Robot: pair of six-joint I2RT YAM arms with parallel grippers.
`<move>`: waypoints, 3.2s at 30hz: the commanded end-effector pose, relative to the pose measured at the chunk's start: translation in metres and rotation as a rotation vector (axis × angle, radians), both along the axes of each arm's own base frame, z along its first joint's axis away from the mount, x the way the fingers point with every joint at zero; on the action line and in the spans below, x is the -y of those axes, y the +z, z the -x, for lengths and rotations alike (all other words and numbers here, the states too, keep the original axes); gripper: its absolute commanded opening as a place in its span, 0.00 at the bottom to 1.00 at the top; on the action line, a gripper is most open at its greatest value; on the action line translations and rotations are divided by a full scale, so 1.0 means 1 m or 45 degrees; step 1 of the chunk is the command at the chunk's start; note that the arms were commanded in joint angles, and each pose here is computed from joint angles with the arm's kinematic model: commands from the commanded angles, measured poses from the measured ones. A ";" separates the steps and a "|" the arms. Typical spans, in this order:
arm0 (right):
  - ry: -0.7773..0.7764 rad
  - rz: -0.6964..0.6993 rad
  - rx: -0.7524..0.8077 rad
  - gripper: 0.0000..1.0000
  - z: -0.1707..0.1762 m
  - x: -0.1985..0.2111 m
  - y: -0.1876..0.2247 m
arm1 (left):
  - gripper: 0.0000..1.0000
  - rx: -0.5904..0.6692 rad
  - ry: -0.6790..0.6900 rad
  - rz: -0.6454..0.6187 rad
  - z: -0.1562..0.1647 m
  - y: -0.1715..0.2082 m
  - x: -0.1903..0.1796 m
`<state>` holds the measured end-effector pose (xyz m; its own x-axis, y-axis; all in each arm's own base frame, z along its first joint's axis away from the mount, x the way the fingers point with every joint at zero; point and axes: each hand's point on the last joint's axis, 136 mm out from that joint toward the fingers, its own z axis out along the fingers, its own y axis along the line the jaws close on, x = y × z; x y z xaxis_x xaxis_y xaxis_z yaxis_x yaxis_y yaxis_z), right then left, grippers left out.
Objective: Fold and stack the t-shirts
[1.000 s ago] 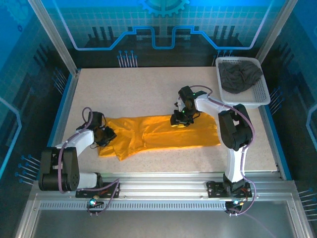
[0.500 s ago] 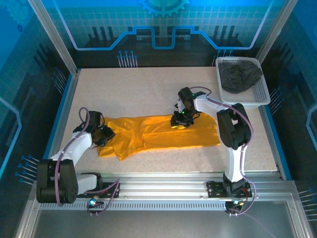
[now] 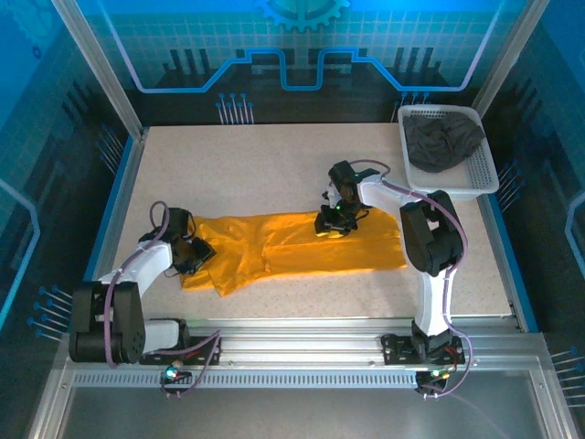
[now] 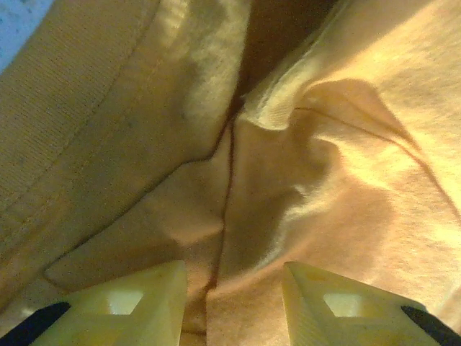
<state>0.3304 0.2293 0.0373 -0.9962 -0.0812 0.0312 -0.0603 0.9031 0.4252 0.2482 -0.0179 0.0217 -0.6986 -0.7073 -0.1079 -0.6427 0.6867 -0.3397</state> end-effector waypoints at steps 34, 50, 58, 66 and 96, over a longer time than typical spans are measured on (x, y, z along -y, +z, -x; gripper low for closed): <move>-0.009 -0.014 -0.041 0.38 -0.001 0.001 0.000 | 0.00 0.096 -0.045 0.068 -0.010 0.030 0.016; -0.020 -0.010 -0.050 0.37 -0.007 0.004 -0.003 | 0.00 0.101 0.052 0.208 0.006 0.057 0.060; -0.020 -0.012 -0.056 0.37 -0.006 0.003 -0.005 | 0.00 0.105 0.045 0.200 -0.001 0.061 0.066; -0.017 -0.012 -0.057 0.37 -0.005 0.003 -0.004 | 0.00 0.118 0.100 0.167 -0.019 0.074 0.044; -0.034 0.017 -0.047 0.37 -0.005 0.011 -0.001 | 0.00 -0.075 -0.035 -0.240 -0.072 0.034 -0.042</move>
